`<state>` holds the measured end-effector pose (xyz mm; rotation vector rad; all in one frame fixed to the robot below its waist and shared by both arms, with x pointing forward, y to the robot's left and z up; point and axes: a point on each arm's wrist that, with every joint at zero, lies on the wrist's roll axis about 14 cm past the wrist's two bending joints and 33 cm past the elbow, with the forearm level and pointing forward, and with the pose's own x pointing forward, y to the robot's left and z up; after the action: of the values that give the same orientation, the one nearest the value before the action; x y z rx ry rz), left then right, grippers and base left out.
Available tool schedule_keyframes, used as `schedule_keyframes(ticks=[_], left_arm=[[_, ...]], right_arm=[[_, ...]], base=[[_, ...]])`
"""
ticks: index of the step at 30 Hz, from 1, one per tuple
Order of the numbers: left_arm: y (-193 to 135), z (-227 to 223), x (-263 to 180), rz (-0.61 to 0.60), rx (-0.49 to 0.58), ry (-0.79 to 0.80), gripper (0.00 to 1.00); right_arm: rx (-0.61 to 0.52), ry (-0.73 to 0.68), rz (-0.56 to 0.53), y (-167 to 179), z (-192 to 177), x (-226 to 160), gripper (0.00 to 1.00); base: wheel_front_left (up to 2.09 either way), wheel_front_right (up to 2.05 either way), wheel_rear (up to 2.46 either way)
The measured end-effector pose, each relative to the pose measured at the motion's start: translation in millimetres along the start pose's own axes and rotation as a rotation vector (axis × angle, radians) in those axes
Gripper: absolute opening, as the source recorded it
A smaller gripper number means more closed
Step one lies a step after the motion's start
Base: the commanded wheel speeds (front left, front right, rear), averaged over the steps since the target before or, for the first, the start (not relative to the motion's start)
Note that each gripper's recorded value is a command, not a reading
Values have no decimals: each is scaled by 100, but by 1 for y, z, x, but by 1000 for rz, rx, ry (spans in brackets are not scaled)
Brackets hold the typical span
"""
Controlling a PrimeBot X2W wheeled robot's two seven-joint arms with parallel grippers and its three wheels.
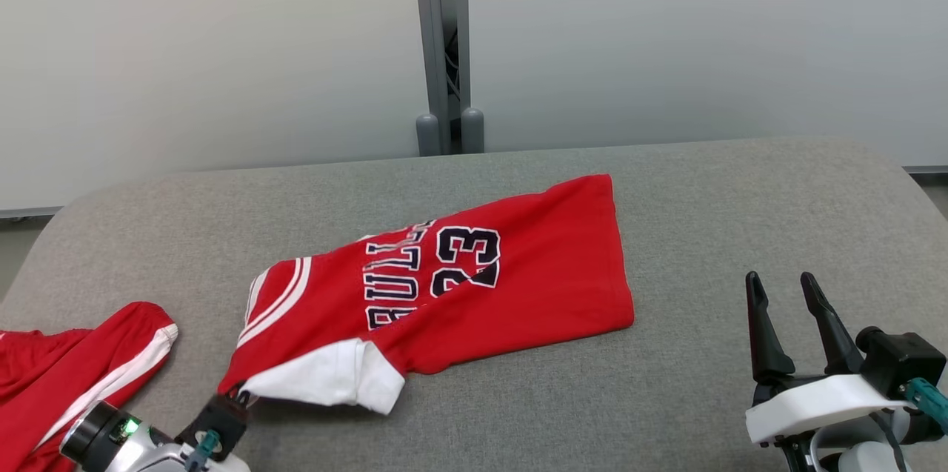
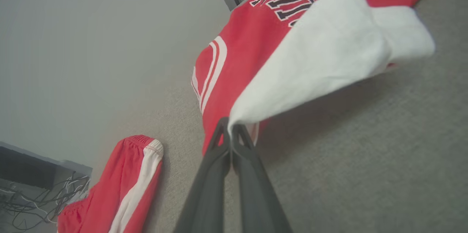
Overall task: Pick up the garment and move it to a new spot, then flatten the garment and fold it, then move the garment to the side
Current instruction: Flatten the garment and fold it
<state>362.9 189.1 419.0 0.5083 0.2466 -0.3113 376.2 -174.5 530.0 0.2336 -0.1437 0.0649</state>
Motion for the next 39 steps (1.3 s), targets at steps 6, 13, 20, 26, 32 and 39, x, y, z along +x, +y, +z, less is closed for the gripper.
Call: schedule_keyframes(ticks=[6,13,20,26,32,39], left_arm=[[-8,-18,-7,-113,189,59,0],[-3,-43,-7,-94,146,164,45],[-1,-26,11,25,-13,135,100],[9,-1,22,107,-124,59,100],[8,25,25,124,-166,-33,100],[8,50,26,128,-195,-121,100]], right_arm=[[-6,7,5,1,-2,-1,100],[-8,20,-3,-1,-6,-2,100],[-11,35,-11,-4,-11,-3,100],[-13,41,-18,-7,-13,-3,100],[-13,46,-13,-5,-15,-1,100],[-12,53,-8,-4,-17,0,100]], base=[[0,0,0],[0,0,0],[0,0,0],[0,0,0],[0,0,0],[0,0,0]])
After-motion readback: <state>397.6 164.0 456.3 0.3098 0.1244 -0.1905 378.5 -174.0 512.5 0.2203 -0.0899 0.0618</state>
